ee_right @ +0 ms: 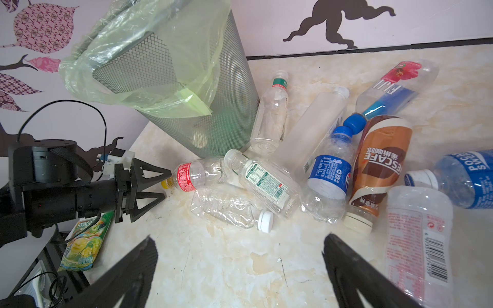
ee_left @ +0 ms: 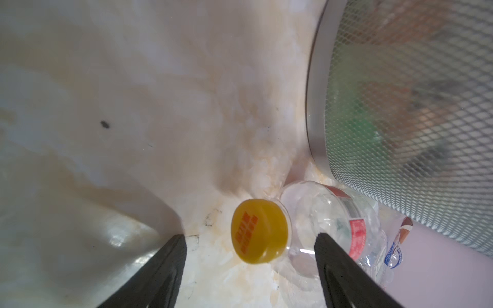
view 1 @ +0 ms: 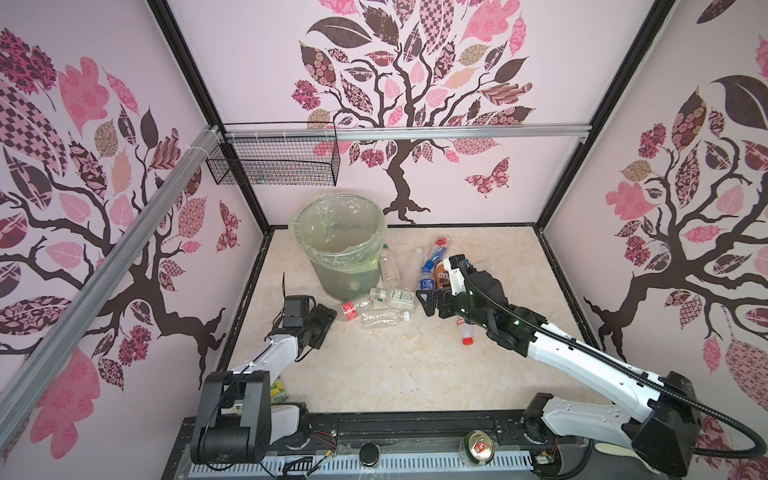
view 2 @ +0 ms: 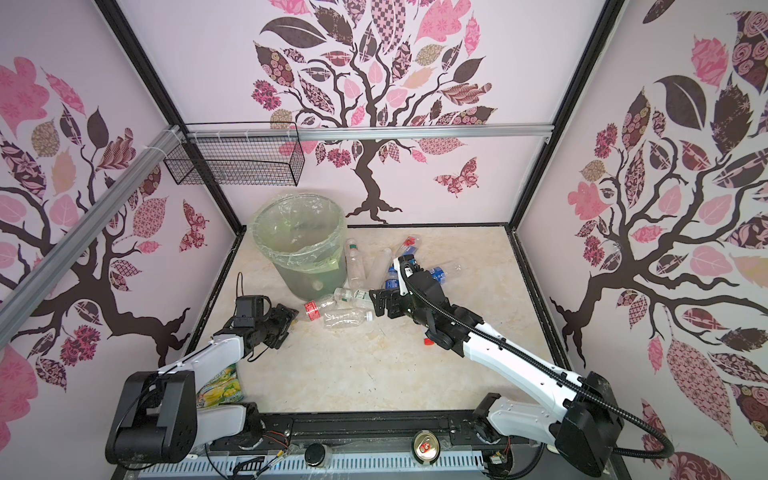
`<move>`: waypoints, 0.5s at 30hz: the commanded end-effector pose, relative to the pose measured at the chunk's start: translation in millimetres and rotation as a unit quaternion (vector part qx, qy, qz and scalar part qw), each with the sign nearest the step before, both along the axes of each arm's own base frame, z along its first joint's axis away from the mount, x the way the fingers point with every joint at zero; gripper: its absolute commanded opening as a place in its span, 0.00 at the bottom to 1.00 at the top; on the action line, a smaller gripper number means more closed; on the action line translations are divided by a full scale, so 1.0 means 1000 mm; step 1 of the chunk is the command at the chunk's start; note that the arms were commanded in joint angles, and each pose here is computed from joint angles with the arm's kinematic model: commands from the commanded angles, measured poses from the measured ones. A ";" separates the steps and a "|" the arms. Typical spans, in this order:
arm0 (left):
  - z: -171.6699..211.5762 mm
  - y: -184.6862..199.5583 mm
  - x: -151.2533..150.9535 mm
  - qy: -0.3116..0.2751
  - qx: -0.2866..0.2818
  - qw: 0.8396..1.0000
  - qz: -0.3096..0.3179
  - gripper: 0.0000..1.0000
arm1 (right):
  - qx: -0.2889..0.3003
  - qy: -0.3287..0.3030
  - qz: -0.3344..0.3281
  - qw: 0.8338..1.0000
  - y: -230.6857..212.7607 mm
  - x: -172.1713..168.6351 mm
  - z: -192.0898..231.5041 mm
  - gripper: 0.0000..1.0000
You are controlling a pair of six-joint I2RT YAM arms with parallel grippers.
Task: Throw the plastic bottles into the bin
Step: 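Lower left gripper over the yellow cap of the red-label bottle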
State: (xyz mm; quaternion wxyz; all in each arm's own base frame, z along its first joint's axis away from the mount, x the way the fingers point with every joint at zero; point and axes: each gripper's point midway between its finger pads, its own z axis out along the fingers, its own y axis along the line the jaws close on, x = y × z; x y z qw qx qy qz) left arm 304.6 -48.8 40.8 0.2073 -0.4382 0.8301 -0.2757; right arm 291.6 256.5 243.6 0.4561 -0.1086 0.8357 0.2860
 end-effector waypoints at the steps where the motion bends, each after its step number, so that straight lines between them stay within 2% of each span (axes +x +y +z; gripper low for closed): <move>1: 0.002 -0.006 0.008 -0.020 -0.033 0.999 0.009 0.78 | -0.002 -0.018 0.006 1.000 0.005 0.006 0.010 0.99; 15: -0.011 -0.004 0.017 -0.005 -0.039 0.999 0.028 0.67 | -0.014 -0.021 0.012 1.000 0.008 0.009 -0.001 1.00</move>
